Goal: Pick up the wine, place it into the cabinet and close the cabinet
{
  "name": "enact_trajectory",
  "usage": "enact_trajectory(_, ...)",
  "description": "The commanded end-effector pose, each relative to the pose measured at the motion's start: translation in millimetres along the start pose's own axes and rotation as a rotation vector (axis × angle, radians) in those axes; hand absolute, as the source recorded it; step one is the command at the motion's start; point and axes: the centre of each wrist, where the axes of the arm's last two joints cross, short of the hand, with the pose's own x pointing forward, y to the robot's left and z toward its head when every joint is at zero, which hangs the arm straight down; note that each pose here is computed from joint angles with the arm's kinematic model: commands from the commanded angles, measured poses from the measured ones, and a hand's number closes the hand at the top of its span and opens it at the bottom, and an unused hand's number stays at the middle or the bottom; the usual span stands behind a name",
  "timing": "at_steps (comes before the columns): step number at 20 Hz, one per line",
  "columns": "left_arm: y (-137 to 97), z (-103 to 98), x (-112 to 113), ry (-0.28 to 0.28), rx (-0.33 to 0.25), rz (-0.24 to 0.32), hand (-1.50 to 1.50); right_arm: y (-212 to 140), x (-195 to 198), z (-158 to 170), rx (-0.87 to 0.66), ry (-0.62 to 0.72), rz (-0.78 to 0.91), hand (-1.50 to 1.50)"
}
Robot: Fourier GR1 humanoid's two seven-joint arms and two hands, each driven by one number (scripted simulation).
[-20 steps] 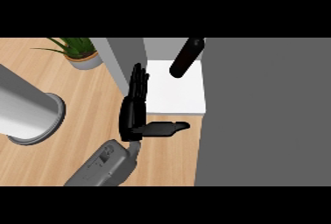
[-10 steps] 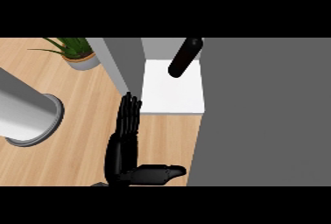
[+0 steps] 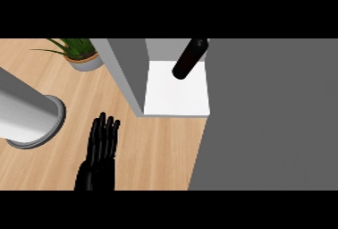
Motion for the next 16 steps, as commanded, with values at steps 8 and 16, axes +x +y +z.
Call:
enact_trajectory(8, 59.7, 16.9, 39.5, -0.012, 0.003, -0.021, -1.5, 30.4, 39.7, -1.2, 0.165, -0.126, -0.057, 1.5)
enact_trajectory(16, 87.8, 29.3, 55.2, 0.002, 0.026, -0.018, -1.5, 34.8, 33.7, -25.5, 0.176, -0.111, -0.099, 1.5)
